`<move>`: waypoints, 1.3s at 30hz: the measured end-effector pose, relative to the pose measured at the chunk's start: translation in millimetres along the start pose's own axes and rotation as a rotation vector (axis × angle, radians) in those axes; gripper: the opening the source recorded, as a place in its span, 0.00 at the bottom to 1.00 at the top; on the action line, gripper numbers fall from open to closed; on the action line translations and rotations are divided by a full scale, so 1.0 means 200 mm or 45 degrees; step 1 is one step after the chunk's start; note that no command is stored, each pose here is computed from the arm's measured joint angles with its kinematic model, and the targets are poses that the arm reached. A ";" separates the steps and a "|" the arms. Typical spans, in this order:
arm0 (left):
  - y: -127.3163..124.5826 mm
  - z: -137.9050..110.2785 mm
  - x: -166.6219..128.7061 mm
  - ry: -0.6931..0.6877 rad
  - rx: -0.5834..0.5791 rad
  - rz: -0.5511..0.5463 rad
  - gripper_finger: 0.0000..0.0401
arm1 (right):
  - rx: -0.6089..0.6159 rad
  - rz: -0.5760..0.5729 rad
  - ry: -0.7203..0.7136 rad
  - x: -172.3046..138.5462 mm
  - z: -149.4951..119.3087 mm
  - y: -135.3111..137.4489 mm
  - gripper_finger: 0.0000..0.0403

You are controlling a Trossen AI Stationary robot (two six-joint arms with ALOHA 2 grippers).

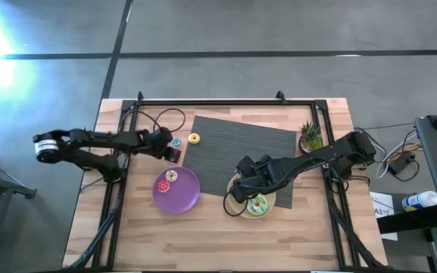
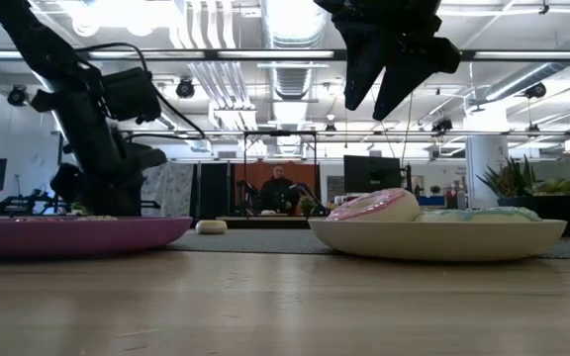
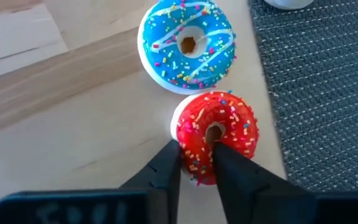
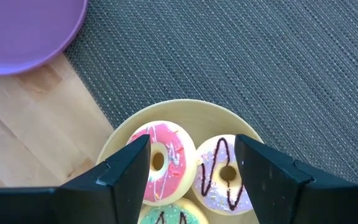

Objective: Pick & Place donuts
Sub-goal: Put the small red donut on the purple plate

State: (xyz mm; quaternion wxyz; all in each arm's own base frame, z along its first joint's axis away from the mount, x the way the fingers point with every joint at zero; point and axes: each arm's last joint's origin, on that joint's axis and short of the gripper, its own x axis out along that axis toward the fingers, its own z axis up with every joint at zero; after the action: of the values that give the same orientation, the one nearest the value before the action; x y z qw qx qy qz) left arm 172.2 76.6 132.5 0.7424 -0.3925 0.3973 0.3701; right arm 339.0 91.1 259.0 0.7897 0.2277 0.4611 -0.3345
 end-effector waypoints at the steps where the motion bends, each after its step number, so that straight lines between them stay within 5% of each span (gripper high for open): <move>1: 0.00 0.00 0.01 0.003 0.004 0.007 0.13 | 0.000 0.000 0.000 0.00 0.00 0.00 0.56; 8: -0.01 0.01 -0.01 -0.012 0.005 -0.038 0.01 | -0.005 -0.002 0.001 0.00 0.00 0.00 0.56; 17: -0.21 0.01 -0.32 -0.029 0.186 -0.488 0.00 | -0.017 -0.009 0.004 0.01 0.00 0.00 0.56; 26: -0.29 -0.23 -0.30 0.218 0.388 -0.334 0.00 | -0.018 -0.010 0.005 0.01 -0.01 -0.01 0.56; 34: -0.37 -0.25 -0.19 0.202 0.406 -0.269 0.00 | -0.016 -0.009 0.004 0.01 0.00 -0.01 0.56; 39: -0.41 -0.23 -0.18 0.165 0.413 -0.240 0.10 | 0.012 -0.009 0.004 0.01 0.00 -0.01 0.56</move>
State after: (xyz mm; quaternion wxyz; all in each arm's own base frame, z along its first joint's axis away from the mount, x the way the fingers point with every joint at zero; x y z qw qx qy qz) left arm 214.7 -6.4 171.9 0.8002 -0.3262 0.4600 0.2041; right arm 338.4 90.3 257.0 0.7867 0.2303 0.4617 -0.3389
